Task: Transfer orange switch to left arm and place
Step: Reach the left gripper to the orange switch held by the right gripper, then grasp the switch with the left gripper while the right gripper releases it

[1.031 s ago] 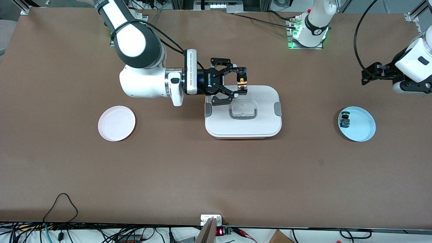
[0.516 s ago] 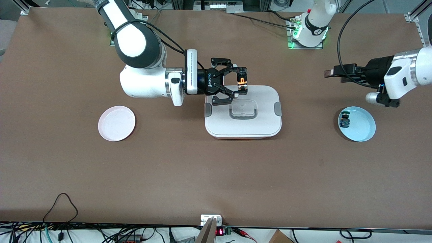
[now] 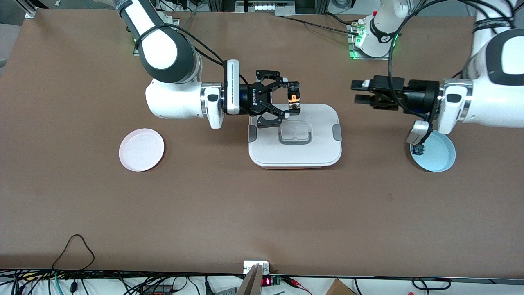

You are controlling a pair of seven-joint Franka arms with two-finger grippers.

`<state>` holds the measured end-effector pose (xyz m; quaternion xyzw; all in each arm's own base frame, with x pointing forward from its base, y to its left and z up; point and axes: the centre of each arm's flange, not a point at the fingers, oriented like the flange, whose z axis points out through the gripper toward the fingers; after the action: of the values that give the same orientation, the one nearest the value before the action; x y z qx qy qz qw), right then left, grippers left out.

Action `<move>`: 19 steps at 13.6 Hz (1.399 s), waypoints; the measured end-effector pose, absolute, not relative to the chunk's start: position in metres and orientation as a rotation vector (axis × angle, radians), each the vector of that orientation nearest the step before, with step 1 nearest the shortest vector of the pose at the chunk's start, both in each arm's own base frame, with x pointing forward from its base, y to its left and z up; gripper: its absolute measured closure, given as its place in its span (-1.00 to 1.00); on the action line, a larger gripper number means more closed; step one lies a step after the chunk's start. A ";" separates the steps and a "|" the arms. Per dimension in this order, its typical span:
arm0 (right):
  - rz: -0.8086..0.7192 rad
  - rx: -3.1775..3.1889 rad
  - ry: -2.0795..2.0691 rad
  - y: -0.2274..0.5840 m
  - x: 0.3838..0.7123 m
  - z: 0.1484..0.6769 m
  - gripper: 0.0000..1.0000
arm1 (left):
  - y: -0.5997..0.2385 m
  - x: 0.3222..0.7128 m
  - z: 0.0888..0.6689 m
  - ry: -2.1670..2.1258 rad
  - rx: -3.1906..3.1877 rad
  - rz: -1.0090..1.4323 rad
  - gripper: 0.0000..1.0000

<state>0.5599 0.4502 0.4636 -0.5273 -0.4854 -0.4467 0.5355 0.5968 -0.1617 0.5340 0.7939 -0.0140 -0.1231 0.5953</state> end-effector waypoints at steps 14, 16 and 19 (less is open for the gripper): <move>-1.068 -1.255 -1.147 0.450 0.561 0.465 -0.45 | -0.267 0.578 0.501 0.048 1.751 -0.191 0.00; -1.066 -1.257 -1.142 0.450 0.561 0.464 -0.45 | -0.267 0.578 0.501 0.034 1.749 -0.178 0.17; -1.066 -1.257 -1.141 0.450 0.561 0.464 -0.45 | -0.267 0.578 0.501 0.032 1.749 -0.176 0.17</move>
<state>0.5609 0.4496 0.4643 -0.5286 -0.4796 -0.4480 0.5384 0.5779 -0.2666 0.5006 0.7661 0.0142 -0.0772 0.6379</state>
